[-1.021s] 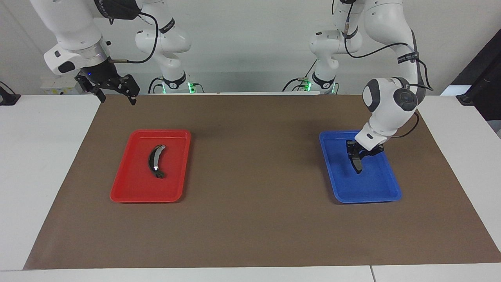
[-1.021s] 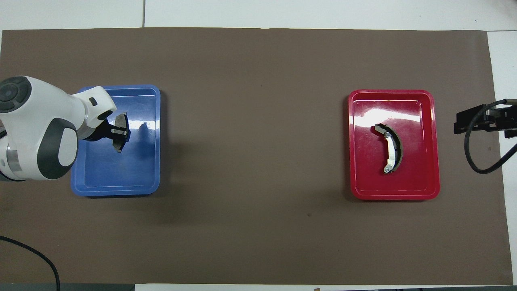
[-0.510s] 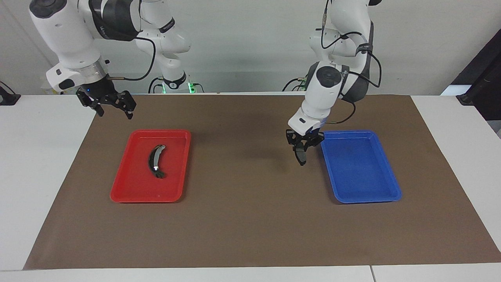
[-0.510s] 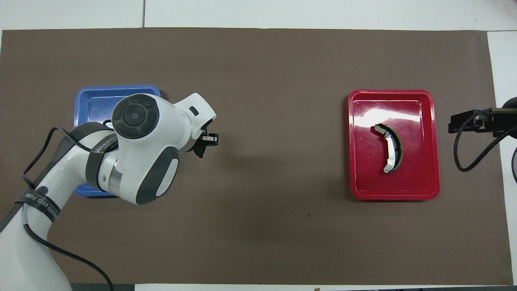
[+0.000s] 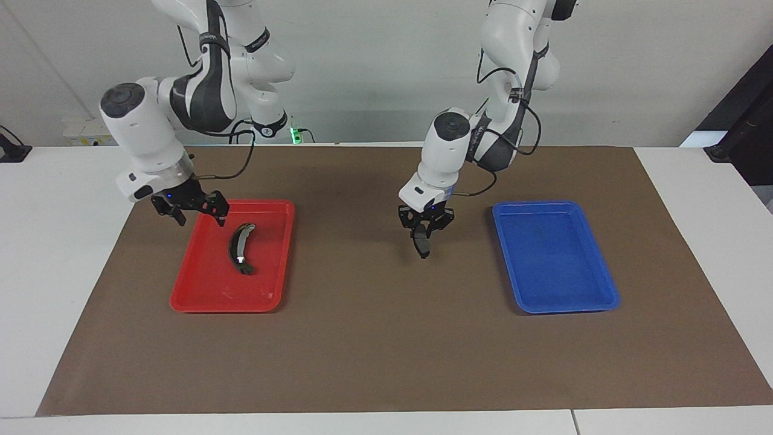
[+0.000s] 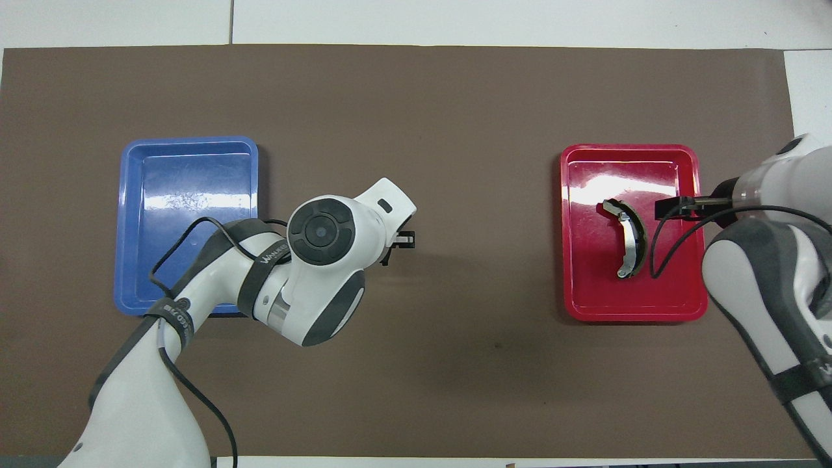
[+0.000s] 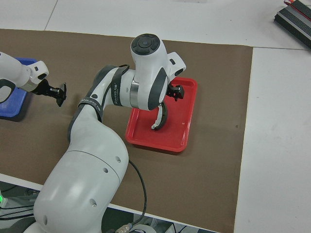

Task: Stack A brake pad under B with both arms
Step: 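Place the pad mid-table with the left gripper while the right gripper reaches the shoe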

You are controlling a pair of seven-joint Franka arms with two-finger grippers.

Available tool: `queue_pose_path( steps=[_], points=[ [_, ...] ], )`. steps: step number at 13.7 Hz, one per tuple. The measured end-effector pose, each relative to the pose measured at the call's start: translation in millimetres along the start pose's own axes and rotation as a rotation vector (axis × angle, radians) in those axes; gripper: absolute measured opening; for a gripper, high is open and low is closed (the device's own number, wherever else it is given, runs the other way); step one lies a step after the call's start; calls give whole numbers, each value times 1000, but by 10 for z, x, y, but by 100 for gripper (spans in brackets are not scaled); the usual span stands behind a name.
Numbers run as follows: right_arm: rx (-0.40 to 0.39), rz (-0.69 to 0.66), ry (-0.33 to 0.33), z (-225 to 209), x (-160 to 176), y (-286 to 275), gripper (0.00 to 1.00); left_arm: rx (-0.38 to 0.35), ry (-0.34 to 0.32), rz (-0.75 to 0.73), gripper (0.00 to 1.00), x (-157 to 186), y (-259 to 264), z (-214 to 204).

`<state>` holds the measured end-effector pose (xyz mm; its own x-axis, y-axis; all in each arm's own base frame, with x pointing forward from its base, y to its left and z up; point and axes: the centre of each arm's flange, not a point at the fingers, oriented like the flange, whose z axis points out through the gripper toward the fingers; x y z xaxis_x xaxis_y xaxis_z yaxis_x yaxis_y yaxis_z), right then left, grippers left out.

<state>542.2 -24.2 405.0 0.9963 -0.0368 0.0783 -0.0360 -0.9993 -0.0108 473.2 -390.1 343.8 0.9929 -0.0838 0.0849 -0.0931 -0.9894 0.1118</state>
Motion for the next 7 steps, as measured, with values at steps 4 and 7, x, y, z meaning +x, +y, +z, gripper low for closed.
queue_pose_path(
  steps=[4,7],
  points=[
    [-1,-24,12,573,-129,-125,100,8,-11,-16,45,-26,27,154],
    [-2,-56,4,766,-189,-100,100,10,-11,-24,80,0,-10,141]
  ],
)
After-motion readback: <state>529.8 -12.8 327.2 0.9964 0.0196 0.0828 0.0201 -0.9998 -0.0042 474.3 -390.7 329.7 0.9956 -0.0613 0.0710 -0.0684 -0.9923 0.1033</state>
